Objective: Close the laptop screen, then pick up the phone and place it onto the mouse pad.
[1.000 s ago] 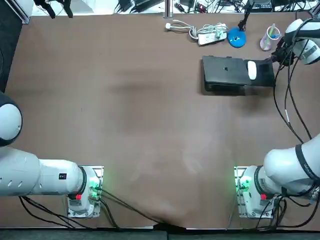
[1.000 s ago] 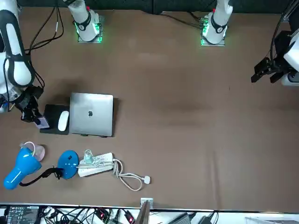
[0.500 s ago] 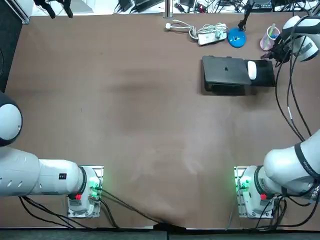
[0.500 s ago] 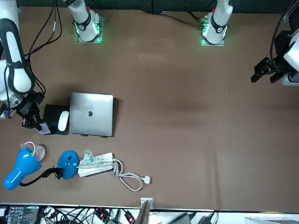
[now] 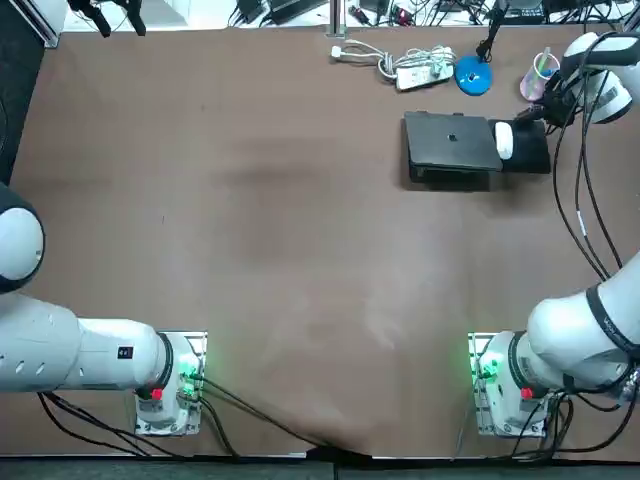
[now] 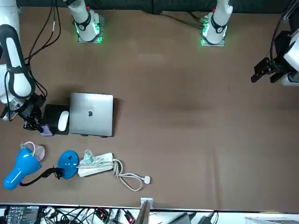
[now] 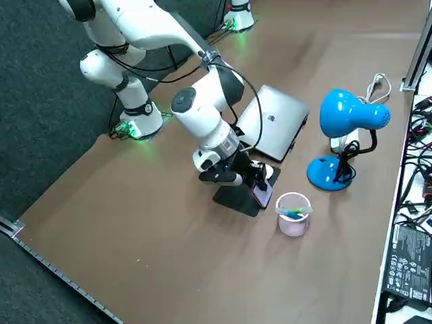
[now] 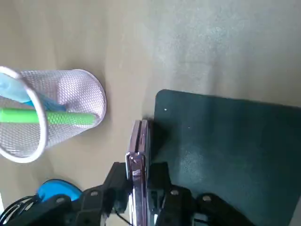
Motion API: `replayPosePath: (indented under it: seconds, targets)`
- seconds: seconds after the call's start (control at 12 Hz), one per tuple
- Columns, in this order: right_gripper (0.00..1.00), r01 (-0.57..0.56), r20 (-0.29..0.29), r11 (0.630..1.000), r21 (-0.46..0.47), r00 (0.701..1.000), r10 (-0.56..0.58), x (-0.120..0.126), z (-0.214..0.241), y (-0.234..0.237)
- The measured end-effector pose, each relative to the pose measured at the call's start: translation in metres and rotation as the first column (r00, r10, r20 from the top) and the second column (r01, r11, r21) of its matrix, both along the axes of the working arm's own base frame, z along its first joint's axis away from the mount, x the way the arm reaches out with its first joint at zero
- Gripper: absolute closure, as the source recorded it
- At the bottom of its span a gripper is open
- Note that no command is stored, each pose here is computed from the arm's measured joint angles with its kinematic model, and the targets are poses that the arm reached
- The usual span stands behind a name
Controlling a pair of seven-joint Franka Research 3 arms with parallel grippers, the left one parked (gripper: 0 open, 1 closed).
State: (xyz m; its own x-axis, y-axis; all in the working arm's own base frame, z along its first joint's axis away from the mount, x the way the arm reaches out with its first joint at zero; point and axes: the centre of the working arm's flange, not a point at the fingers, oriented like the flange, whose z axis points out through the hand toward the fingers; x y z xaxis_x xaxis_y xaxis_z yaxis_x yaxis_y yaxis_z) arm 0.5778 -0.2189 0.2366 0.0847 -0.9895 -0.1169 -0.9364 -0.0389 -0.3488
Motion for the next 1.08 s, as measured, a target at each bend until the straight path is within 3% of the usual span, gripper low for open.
replayPosePath:
  seconds: [1.08]
  targets:
    - [0.77, 0.099, -0.018, 0.994, 0.041, 0.995, -0.099, -0.0025, -0.0076, 0.0004]
